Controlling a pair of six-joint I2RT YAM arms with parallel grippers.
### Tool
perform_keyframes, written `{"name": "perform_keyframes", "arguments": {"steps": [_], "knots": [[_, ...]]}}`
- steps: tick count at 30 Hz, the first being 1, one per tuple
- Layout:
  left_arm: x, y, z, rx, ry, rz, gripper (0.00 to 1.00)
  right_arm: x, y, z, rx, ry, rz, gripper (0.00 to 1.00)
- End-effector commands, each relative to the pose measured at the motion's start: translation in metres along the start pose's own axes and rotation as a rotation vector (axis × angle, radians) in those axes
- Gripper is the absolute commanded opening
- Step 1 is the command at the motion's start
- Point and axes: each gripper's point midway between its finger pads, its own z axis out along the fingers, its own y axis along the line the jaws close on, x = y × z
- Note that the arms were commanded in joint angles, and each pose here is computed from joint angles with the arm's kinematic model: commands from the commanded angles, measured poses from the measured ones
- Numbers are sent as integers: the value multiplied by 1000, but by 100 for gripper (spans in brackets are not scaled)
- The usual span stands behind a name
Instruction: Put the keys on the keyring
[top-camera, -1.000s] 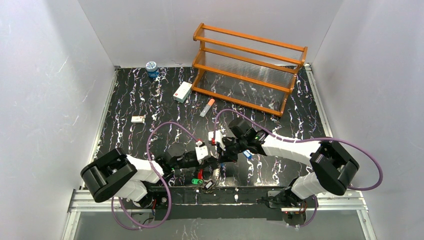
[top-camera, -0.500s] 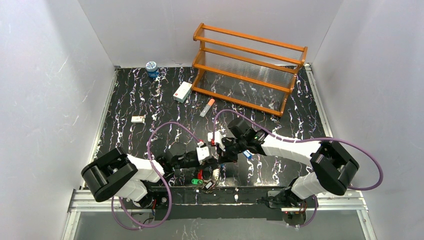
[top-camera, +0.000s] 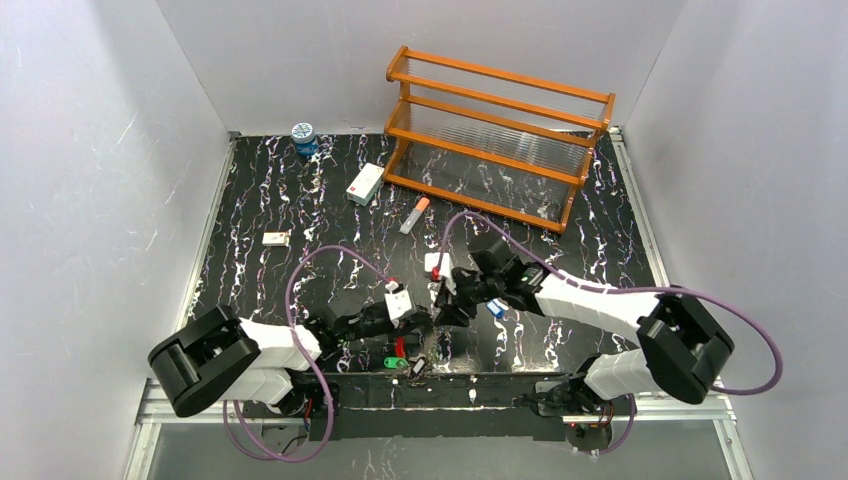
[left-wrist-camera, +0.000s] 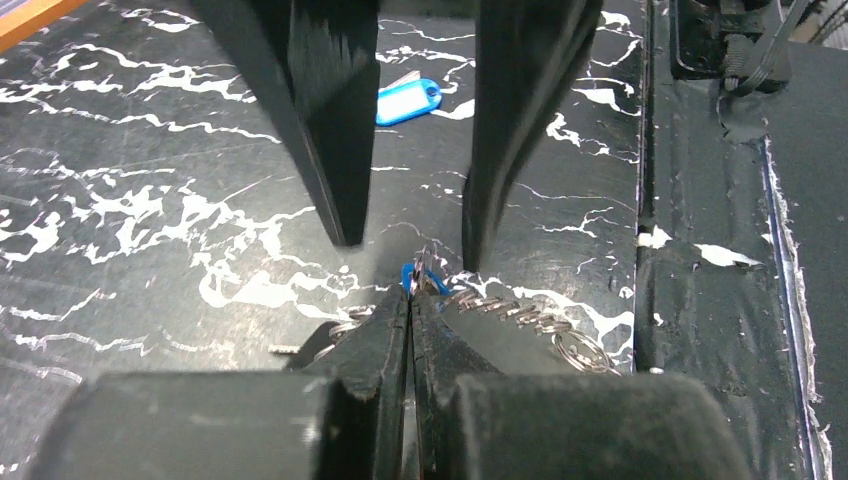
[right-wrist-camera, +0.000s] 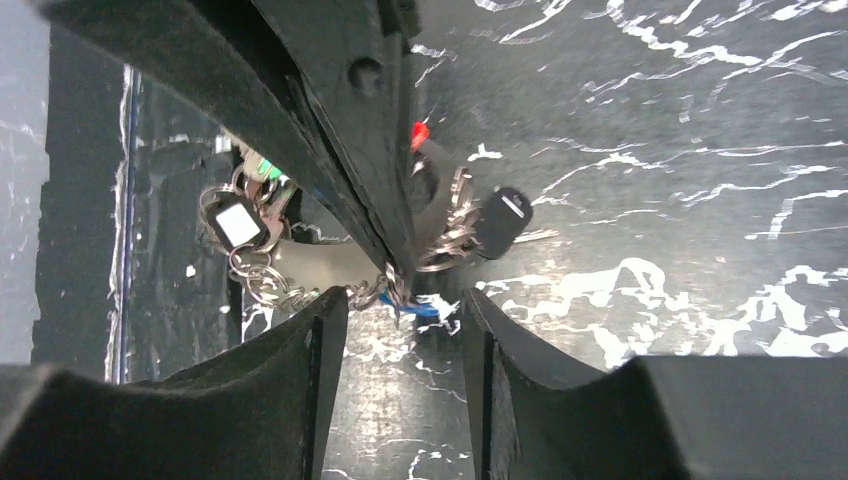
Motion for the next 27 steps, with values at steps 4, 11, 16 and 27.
{"name": "perform_keyframes", "arguments": {"steps": [4, 11, 16, 27], "knots": [[-25, 11, -20, -141, -181, -48, 0, -50, -10, -40, -11, -336, 61, 51], [-48, 9, -24, -133, -291, -16, 0, -61, 5, -49, -100, -408, 43, 45], [-50, 7, -24, -123, -300, -9, 0, -61, 6, -46, -127, -410, 85, 44], [-52, 7, -24, -120, -305, -7, 0, -53, 5, -25, -142, -336, 113, 27]]}}
